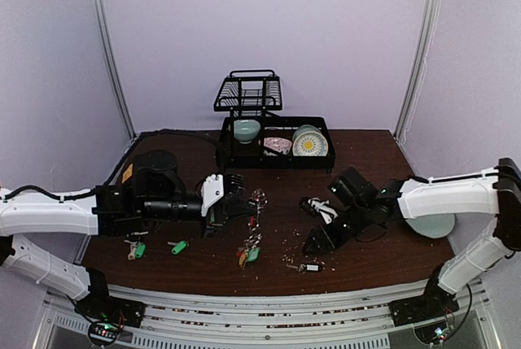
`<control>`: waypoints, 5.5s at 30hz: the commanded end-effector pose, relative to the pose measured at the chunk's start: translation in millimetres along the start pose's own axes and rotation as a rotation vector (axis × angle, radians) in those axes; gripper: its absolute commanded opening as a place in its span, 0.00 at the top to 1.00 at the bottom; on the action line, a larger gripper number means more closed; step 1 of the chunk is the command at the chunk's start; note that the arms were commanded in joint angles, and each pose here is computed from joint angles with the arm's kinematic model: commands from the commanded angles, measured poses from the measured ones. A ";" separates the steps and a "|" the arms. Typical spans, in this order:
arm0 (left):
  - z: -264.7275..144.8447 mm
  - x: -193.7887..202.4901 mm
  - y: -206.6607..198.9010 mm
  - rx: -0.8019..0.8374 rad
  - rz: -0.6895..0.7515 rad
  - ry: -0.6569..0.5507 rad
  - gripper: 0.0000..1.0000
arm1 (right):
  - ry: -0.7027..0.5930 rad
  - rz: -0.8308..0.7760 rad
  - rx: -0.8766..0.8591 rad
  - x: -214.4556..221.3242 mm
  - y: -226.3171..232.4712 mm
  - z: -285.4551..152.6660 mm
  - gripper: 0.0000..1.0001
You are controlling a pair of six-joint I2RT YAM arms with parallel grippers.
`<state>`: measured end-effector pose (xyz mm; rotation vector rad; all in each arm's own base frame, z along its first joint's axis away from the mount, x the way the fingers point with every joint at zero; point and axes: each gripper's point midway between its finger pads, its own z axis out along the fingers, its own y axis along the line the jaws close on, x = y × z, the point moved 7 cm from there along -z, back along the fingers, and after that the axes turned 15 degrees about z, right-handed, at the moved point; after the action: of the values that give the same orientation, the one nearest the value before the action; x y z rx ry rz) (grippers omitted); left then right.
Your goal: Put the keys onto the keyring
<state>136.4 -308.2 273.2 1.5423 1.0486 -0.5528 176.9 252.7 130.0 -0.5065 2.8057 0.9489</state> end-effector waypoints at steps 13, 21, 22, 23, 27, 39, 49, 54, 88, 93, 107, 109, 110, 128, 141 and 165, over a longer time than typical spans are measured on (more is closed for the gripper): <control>-9.5 -36.0 16.4 -0.043 0.115 -0.061 1.00 | -0.598 -0.872 -0.422 -29.1 159.9 -100.5 0.58; -9.4 -35.8 15.8 -0.037 0.116 -0.061 1.00 | -0.614 -0.919 -0.381 -36.1 161.6 -94.6 0.66; -9.3 -35.7 15.7 -0.037 0.117 -0.060 1.00 | -0.610 -0.924 -0.377 -36.0 161.0 -93.1 0.65; -8.9 -35.9 16.0 -0.037 0.118 -0.061 1.00 | -0.606 -0.926 -0.371 -36.5 160.5 -91.3 0.65; -7.5 -35.9 16.1 -0.034 0.117 -0.061 1.00 | -0.588 -0.942 -0.367 -37.4 162.2 -87.2 0.65; -7.4 -35.5 16.1 -0.036 0.113 -0.061 1.00 | -0.551 -0.992 -0.354 -36.4 161.4 -78.4 0.74; -6.9 -35.6 15.9 -0.035 0.113 -0.065 1.00 | -0.527 -1.004 -0.345 -37.2 160.5 -72.9 0.80; -6.1 -35.5 15.6 -0.032 0.112 -0.067 1.00 | -0.528 -1.001 -0.353 -38.1 162.0 -72.3 0.89; -17.0 -46.7 7.1 -0.045 0.259 -0.259 0.72 | -1.127 -1.619 -0.321 -10.1 169.9 -128.2 1.00; -13.0 -50.0 10.3 -0.070 0.308 -0.285 0.72 | -1.137 -1.552 -0.443 -10.5 175.4 -134.8 1.00; -23.5 -72.3 17.3 -0.139 0.275 -0.466 0.75 | -1.124 -1.238 -0.808 -10.6 180.3 -149.7 1.00; -20.8 -73.5 18.2 -0.128 0.276 -0.459 0.75 | -1.117 -1.260 -0.764 -11.5 179.2 -146.5 1.00; -19.4 -73.7 17.8 -0.117 0.273 -0.454 0.75 | -1.107 -1.280 -0.723 -13.0 179.1 -143.8 1.00; -7.6 -63.3 12.9 -0.035 0.369 -0.228 0.85 | -1.021 -1.567 -0.301 -12.6 180.0 -128.6 1.00; -10.2 -56.9 15.3 -0.055 0.387 -0.153 0.83 | -1.006 -1.570 -0.312 -11.4 180.4 -127.4 1.00; -8.4 -68.7 14.5 -0.048 0.358 -0.263 0.95 | -0.990 -1.574 -0.301 -12.1 179.8 -125.1 1.00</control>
<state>114.8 -319.6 317.7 1.5925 0.6185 -0.4472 123.2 314.7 310.7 -1.4260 0.8983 0.7728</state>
